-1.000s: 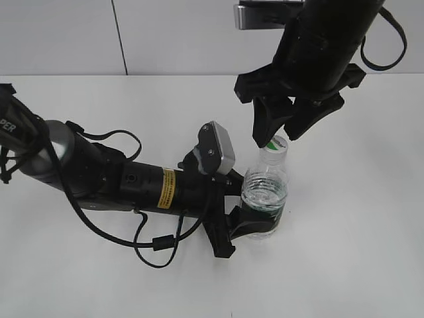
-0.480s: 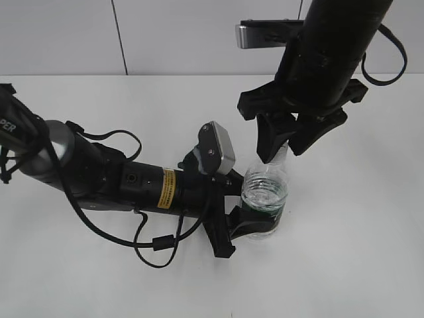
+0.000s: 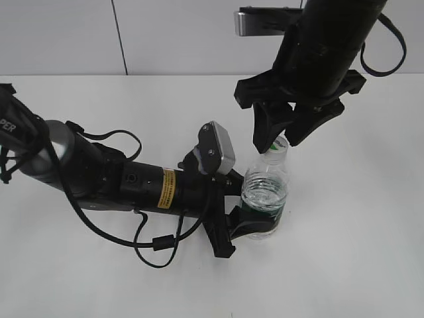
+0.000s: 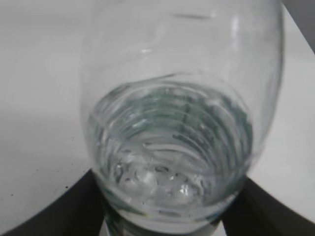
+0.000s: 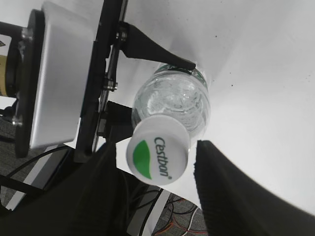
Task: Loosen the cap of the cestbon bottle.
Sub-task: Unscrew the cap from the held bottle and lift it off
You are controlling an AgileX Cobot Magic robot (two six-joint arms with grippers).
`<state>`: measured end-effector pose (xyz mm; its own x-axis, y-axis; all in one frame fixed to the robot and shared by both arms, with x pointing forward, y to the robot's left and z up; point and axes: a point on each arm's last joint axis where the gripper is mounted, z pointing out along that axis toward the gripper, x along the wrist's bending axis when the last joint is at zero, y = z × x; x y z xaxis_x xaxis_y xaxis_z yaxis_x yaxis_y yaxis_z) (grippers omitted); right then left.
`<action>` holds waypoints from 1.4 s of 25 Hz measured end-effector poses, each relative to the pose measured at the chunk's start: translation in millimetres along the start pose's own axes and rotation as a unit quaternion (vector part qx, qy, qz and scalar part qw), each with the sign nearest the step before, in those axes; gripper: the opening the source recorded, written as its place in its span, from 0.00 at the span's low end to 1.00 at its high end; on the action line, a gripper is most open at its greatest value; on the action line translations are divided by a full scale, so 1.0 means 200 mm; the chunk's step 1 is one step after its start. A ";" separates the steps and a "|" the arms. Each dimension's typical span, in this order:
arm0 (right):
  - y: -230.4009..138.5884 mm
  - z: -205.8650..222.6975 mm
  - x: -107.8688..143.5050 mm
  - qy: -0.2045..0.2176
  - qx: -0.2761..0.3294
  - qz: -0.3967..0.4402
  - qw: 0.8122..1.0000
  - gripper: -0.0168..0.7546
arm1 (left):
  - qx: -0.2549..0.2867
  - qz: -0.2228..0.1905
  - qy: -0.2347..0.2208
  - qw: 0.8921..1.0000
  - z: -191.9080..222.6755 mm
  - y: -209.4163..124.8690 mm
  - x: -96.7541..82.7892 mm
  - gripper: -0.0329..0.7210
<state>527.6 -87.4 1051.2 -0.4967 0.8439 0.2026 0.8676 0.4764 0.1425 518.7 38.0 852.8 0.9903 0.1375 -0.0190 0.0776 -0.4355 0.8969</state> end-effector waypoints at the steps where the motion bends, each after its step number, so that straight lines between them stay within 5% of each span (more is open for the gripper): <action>1: 0.00 0.00 0.00 0.000 0.000 0.000 1.000 0.53 | 0.000 0.000 0.000 1.000 0.00 0.00 0.00 0.59; 18: 0.01 0.04 0.00 0.008 0.011 0.006 1.000 0.53 | 0.000 0.000 0.001 1.000 0.00 0.00 0.00 0.59; 28: 0.01 0.03 0.00 0.004 0.010 -0.008 1.000 0.41 | 0.000 0.000 0.001 1.000 0.00 0.00 0.00 0.59; 35: 0.01 0.03 -0.01 -0.005 0.010 -0.170 0.985 0.41 | 0.000 -0.001 0.001 1.000 0.00 0.00 0.00 0.59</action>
<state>530.2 -86.9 1044.4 -0.7588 0.6365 0.1379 0.6512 0.7371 0.1807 518.9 38.0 852.8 0.9899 0.1405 -0.0196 0.0795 -0.4351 0.8969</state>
